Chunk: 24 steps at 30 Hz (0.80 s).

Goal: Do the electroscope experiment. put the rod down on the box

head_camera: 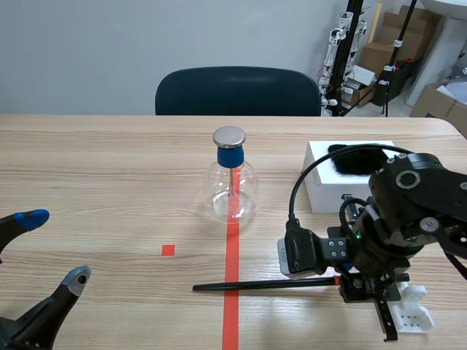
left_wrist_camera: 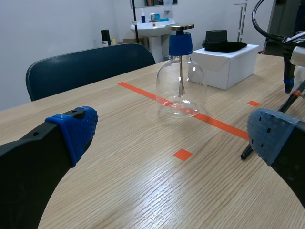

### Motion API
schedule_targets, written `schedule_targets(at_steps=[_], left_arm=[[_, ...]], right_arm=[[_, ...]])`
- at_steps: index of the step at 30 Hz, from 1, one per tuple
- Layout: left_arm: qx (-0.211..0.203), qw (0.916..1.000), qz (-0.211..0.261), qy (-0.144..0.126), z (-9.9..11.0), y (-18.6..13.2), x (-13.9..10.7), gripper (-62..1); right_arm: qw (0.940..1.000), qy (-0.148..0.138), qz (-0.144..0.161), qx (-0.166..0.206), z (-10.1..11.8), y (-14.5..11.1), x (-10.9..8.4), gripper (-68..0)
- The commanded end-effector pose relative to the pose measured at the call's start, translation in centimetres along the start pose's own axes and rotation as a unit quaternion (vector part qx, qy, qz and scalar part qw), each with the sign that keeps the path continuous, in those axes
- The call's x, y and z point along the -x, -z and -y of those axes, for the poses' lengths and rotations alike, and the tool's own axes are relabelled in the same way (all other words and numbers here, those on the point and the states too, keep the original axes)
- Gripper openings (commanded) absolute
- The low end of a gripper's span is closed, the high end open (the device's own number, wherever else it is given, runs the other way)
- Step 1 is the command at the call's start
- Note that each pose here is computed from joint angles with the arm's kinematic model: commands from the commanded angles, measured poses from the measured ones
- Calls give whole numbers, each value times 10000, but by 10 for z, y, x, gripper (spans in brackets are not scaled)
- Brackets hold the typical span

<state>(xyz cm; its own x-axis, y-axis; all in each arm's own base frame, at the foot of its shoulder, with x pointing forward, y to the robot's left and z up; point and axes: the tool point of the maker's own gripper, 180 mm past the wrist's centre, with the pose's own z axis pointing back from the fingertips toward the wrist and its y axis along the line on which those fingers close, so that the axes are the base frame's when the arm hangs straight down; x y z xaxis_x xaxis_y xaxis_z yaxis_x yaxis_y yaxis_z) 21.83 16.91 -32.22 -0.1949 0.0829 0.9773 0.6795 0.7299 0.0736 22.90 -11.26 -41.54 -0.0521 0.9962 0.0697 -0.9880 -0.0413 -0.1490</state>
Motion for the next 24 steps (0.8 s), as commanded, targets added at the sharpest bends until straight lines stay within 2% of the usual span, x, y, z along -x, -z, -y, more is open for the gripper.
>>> schedule_targets(at_steps=[1,3,7,17,19,24], left_arm=[[-22,9994,326,90,-4,1,-14,14],[-22,9994,326,90,-4,1,-14,14],[-22,9994,326,90,-4,1,-14,14],[-22,9994,326,90,-4,1,-14,14],[-22,9994,326,90,-4,1,-14,14],[-22,9994,326,90,-4,1,-14,14]], right_arm=[[9995,206,-23,234,10,-4,4,-419],[9979,482,-9,425,16,-4,4,-363],[9944,793,-3,692,25,-5,5,-233],[9902,1045,-10,924,34,-7,8,-27],[9901,1046,46,936,35,-7,7,-2],[9898,1026,248,955,36,-7,0,-1]])
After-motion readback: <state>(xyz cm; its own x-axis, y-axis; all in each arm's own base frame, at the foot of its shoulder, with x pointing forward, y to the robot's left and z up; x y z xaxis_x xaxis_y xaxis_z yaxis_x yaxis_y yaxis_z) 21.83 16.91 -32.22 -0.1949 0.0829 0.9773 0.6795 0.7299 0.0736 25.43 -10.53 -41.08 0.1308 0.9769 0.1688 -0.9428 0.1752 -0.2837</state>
